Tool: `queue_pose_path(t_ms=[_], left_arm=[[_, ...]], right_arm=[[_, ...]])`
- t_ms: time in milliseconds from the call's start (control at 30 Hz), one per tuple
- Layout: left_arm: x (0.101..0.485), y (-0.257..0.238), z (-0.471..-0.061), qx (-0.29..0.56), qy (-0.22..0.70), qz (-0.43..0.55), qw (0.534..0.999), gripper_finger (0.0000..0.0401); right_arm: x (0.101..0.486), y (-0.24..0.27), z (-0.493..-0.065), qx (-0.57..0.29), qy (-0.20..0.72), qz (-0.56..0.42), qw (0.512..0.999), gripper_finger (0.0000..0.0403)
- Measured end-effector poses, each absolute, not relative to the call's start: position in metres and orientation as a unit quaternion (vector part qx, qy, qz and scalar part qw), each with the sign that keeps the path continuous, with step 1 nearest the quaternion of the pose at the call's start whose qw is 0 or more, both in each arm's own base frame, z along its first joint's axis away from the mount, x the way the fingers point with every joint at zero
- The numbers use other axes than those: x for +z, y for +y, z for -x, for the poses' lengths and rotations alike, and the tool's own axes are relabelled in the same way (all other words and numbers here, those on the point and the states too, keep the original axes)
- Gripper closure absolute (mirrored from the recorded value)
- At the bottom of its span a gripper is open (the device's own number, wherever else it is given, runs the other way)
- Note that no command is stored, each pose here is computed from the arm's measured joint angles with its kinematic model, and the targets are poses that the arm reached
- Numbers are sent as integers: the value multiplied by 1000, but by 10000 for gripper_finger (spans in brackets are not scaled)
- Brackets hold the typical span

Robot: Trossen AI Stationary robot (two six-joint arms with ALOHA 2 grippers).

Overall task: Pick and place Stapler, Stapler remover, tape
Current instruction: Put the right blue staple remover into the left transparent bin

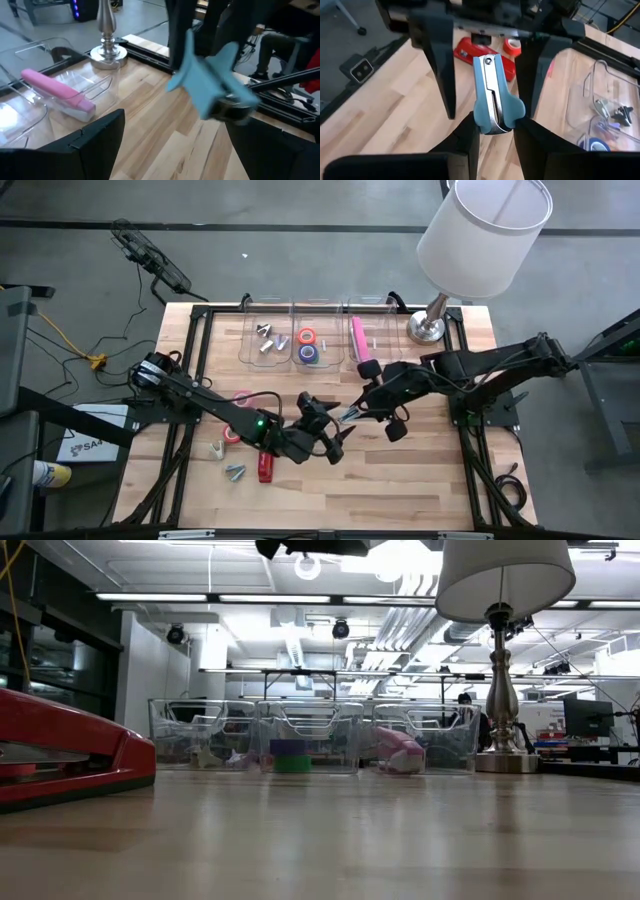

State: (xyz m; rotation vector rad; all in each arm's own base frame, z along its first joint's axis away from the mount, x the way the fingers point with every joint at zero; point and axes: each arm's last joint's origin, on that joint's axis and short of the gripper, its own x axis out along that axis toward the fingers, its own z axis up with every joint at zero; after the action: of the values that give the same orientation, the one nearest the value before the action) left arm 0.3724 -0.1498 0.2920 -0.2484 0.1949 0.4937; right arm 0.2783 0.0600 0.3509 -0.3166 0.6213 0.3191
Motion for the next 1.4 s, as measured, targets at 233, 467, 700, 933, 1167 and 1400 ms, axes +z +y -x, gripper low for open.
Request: queue_pose_path(t_ms=[233, 467, 700, 933, 1167, 1400], left_arm=[[296, -149, -372, 241, 88, 127, 958, 62], [299, -150, -372, 238, 76, 128, 960, 62], [300, -150, -372, 242, 73, 129, 959, 69], [300, -150, -372, 241, 72, 130, 959, 138], [300, -150, -373, 237, 72, 132, 960, 196], [300, -150, -373, 237, 72, 132, 960, 208]], right_arm=[[347, 53, -276, 142, 332, 155, 920, 313], [347, 52, -276, 144, 332, 154, 920, 313], [347, 52, -276, 148, 331, 154, 919, 313], [347, 52, -276, 148, 331, 155, 919, 313], [338, 51, -276, 146, 344, 152, 915, 313], [339, 51, -279, 143, 331, 151, 920, 313]])
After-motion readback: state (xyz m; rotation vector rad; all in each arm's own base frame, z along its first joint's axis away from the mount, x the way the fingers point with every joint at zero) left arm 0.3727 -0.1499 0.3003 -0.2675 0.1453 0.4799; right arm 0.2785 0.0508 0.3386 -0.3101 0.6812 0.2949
